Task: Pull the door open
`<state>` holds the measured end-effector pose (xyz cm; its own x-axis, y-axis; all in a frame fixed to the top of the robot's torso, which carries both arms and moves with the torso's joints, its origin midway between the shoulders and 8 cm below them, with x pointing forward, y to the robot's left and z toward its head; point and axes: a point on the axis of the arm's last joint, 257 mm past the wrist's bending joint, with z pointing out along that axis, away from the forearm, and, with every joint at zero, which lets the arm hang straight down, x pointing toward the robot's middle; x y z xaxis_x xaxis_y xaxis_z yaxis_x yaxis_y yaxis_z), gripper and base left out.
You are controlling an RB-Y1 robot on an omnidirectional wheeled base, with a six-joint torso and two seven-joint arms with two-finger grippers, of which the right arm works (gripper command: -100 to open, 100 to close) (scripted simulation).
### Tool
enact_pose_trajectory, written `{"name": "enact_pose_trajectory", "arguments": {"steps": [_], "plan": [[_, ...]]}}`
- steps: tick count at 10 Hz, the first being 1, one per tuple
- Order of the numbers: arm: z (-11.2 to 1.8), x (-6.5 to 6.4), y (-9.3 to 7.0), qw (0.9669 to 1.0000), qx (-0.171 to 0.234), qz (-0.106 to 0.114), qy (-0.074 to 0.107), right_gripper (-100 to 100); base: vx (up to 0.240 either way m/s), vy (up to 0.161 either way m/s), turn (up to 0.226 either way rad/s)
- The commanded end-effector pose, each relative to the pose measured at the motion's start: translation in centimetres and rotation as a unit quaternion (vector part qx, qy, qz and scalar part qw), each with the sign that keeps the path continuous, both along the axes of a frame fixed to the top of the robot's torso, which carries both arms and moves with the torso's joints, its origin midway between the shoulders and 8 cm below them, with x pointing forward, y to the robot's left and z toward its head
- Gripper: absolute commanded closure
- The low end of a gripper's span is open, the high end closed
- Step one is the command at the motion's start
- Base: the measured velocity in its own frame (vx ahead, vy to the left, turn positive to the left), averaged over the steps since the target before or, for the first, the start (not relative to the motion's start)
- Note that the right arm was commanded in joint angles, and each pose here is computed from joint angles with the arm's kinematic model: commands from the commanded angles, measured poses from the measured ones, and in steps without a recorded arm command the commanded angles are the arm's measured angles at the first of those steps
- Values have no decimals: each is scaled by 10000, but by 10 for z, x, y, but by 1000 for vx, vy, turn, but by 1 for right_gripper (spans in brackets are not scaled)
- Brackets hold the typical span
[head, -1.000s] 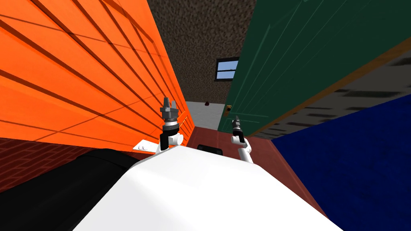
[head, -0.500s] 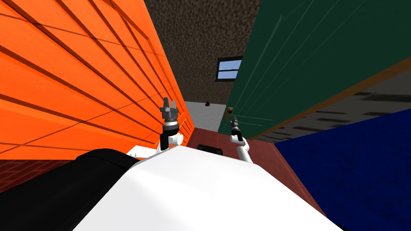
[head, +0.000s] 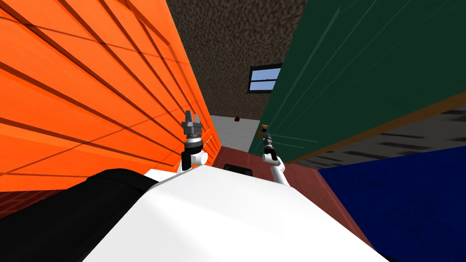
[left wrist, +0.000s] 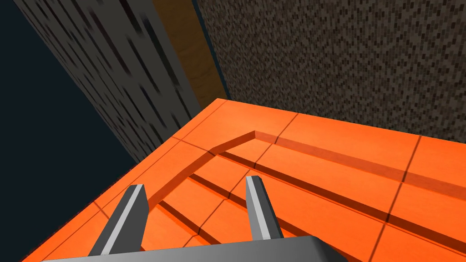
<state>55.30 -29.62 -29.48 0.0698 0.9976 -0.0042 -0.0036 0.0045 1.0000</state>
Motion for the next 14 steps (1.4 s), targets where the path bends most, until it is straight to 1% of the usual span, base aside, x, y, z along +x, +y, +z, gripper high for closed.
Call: {"name": "enact_pose_trajectory", "arguments": {"steps": [1, 3, 5, 7, 8, 9, 14], "plan": [[-3, -3, -24, 9999, 10, -117, 13, -100, 182, 65, 137], [-3, -5, -42, 9998, 12, -207, 18, -100, 156, 50, 105], [-3, -10, -75, 9993, 14, -377, 16, -100, 155, 24, 169], [-1, -14, -99, 9988, 16, -498, 6, -100, 160, 25, 109], [-2, -12, -90, 9989, 12, -459, 13, -100, 72, 11, 15], [-2, -12, -90, 9989, 12, -459, 13, 100, -9, -3, -15], [-2, -12, -90, 9989, 12, -459, 13, 100, -13, -2, 3]]}}
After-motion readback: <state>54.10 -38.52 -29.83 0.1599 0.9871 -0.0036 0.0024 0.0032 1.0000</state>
